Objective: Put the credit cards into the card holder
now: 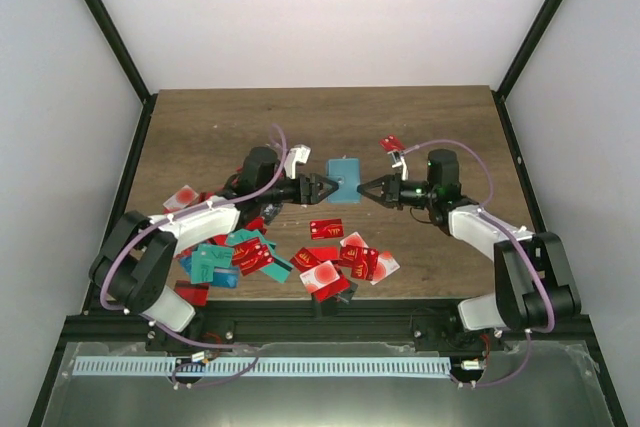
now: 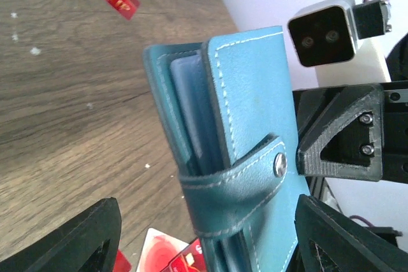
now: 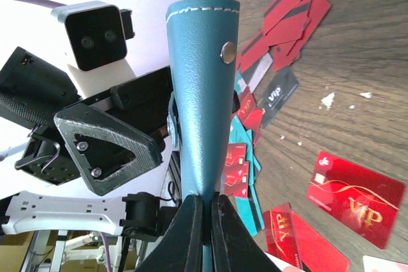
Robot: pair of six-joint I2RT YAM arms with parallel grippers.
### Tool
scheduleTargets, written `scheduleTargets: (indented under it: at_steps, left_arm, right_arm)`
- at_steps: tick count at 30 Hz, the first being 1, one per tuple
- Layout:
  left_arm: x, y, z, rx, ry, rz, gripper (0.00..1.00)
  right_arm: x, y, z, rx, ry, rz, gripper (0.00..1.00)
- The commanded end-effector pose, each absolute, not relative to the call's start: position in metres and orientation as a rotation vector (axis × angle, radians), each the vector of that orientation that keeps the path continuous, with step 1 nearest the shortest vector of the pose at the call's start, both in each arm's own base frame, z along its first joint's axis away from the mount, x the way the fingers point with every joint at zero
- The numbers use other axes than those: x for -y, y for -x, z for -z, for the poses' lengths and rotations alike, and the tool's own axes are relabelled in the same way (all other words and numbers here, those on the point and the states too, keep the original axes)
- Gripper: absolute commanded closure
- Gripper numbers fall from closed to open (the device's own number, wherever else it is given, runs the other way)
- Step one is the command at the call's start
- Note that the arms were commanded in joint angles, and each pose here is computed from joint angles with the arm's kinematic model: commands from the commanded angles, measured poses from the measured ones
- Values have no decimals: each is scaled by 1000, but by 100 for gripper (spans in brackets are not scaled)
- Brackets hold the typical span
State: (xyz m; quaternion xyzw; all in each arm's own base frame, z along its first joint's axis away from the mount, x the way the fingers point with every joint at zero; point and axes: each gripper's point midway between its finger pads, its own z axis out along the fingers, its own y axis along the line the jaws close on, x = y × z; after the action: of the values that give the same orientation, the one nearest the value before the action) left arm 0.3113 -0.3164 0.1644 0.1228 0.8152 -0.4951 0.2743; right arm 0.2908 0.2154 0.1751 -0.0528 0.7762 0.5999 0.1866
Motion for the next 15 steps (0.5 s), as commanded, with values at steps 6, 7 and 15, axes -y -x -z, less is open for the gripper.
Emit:
scheduleTargets:
  at_steps: [6,7,15]
  left_arm:
    - [327,-294,-208,-2026,-467,1464,36]
    - [327,-294,-209,-2023,-467,1463,40]
    - [333,-286,-214,-2002,-511,1470,66]
  right_arm:
    - [-234,-287,-218,-2085,252,-1709,99]
    - [-234,-287,-219,-2083,248,-1705,99]
    - [-238,-292,-229,-2064,226,-1675,99]
